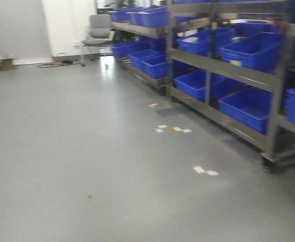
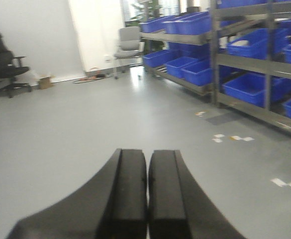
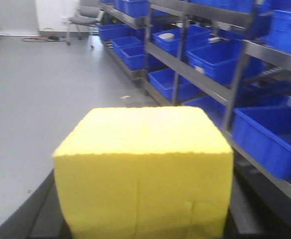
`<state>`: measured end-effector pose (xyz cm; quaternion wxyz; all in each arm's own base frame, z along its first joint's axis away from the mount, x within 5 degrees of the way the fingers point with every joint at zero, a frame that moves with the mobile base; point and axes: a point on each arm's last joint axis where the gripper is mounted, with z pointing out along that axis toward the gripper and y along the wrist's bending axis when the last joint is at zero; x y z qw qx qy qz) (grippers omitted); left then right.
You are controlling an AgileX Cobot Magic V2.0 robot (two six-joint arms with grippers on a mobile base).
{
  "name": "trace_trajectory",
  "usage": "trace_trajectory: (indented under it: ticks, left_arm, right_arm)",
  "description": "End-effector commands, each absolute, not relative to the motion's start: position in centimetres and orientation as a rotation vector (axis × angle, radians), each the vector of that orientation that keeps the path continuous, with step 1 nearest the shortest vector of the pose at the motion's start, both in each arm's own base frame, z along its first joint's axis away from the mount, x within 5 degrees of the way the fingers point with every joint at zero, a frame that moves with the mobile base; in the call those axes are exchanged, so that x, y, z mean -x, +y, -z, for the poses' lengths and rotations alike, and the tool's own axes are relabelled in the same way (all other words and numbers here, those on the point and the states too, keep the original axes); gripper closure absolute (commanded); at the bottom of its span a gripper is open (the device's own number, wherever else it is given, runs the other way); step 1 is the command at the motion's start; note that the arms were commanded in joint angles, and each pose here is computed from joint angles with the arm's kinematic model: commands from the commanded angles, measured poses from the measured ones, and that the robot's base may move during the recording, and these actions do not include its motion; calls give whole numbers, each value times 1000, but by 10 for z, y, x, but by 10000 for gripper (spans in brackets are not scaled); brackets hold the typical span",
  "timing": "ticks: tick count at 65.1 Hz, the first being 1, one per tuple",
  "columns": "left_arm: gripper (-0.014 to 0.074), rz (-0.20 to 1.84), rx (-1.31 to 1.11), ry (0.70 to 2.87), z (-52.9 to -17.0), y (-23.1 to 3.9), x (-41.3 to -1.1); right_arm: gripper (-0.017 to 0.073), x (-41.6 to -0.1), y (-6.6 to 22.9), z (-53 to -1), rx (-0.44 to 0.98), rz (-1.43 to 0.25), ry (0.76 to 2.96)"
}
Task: Place yellow foam block on left shelf second layer
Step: 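Drive the base down the aisle toward the blue bin shelves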
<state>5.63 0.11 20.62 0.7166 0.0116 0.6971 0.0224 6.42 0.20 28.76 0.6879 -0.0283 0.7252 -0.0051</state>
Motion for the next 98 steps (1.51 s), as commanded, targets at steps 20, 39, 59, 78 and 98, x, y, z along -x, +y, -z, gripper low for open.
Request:
trace_trajectory:
  ticks: [20, 39, 59, 78, 98]
  left_arm:
    - [457, -32, -26, 1466, -206, 0, -55]
    - [457, -32, -26, 1466, -206, 0, -55]
    - [457, -32, -26, 1466, -206, 0, -55]
    - [457, -32, -26, 1466, -206, 0, -55]
    - [457, -32, -26, 1466, -206, 0, -55]
  right_arm:
    - [84, -64, 2, -305, 56, 19, 1511]
    - [84, -64, 2, -305, 56, 19, 1511]
    - [84, -64, 2, -305, 56, 19, 1511]
    - [84, -64, 2, -305, 56, 19, 1511]
    - [84, -64, 2, -305, 56, 19, 1511]
